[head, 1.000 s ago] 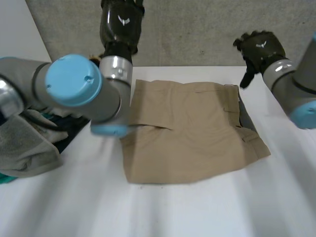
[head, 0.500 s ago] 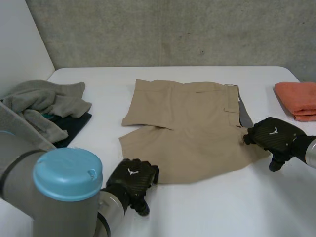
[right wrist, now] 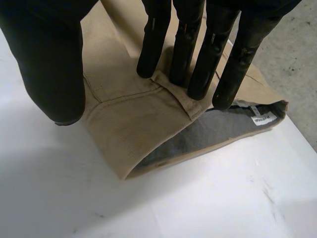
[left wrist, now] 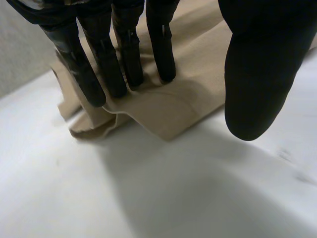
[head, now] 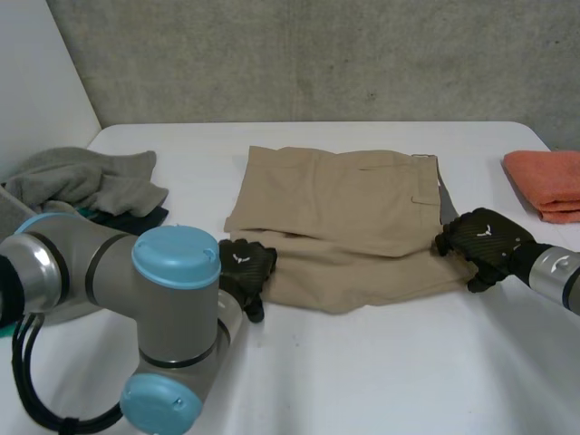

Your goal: Fold the laundry.

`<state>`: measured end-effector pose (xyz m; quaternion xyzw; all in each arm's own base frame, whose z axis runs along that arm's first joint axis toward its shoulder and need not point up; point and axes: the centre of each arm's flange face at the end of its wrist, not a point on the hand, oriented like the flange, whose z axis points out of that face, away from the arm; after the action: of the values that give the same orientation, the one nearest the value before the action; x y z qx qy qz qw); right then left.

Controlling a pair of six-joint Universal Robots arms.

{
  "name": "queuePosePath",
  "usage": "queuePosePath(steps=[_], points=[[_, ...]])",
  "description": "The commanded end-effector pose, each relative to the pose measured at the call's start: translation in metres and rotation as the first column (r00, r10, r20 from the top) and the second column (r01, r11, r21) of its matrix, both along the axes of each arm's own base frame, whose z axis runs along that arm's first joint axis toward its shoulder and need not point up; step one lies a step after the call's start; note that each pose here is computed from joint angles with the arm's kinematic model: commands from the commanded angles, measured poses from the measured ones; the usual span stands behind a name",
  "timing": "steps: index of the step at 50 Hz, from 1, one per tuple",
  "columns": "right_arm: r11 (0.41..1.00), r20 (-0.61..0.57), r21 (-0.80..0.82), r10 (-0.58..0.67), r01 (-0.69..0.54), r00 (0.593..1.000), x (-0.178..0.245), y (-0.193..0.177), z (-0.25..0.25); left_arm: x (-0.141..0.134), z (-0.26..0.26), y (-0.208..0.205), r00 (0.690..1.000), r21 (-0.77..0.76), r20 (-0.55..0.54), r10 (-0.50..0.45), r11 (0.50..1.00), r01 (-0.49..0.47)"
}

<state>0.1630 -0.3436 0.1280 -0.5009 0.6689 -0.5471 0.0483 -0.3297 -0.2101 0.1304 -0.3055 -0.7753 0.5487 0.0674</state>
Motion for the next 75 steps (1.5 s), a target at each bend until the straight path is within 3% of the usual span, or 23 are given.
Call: queuePosePath(steps=[1,10,17,24,30,34,38,43,47,53,63,69,75], points=[[1.0,-0.033,-0.018,-0.012,0.011,0.999,0.012,-0.005,-0.004,-0.014,-0.001,-0.013,0.998,-0.132,0.048,-0.043,0.99,0.049],[0.999,-0.039,-0.018,-0.036,0.035,0.999,0.017,-0.011,-0.006,-0.025,-0.015,-0.023,0.988,-0.183,0.135,-0.076,0.978,0.1],[0.994,-0.01,0.003,-0.113,0.113,0.994,0.015,-0.016,0.0,-0.029,-0.014,-0.03,0.991,-0.211,0.108,-0.074,0.973,0.096],[0.981,-0.054,0.011,-0.192,0.193,0.98,0.009,-0.009,0.019,-0.029,-0.008,-0.024,0.991,-0.228,0.106,-0.081,0.968,0.103],[0.965,-0.11,0.092,-0.233,0.244,0.966,0.003,0.011,0.034,-0.004,0.042,0.002,0.985,-0.204,0.145,-0.09,0.972,0.118],[0.955,-0.155,0.15,-0.233,0.255,0.96,0.0,0.036,0.06,0.018,0.065,0.031,0.966,-0.131,0.23,-0.12,0.98,0.153],[0.941,-0.234,0.258,-0.158,0.218,0.959,-0.001,0.064,0.07,0.043,0.069,0.076,0.909,0.047,0.352,-0.221,0.975,0.219],[0.911,-0.3,0.374,-0.058,0.174,0.952,-0.001,0.088,0.073,0.049,0.065,0.105,0.859,0.18,0.379,-0.343,0.938,0.295],[0.919,-0.303,0.354,-0.062,0.172,0.951,0.001,0.086,0.073,0.042,0.067,0.094,0.876,0.14,0.349,-0.332,0.943,0.301],[0.95,-0.234,0.246,-0.134,0.192,0.963,0.01,0.068,0.072,0.015,0.067,0.041,0.934,-0.023,0.27,-0.233,0.969,0.248],[0.962,-0.027,0.211,-0.17,0.172,0.985,0.024,0.073,0.087,0.001,0.066,-0.003,0.957,-0.093,0.237,-0.167,0.977,0.193],[0.95,0.008,0.293,-0.118,0.11,0.993,0.028,0.092,0.073,0.004,0.075,-0.036,0.979,-0.204,0.2,-0.045,0.975,0.087],[0.934,0.007,0.345,-0.102,0.093,0.995,0.029,0.104,0.06,0.003,0.077,-0.044,0.984,-0.25,0.18,-0.013,0.966,0.058]])
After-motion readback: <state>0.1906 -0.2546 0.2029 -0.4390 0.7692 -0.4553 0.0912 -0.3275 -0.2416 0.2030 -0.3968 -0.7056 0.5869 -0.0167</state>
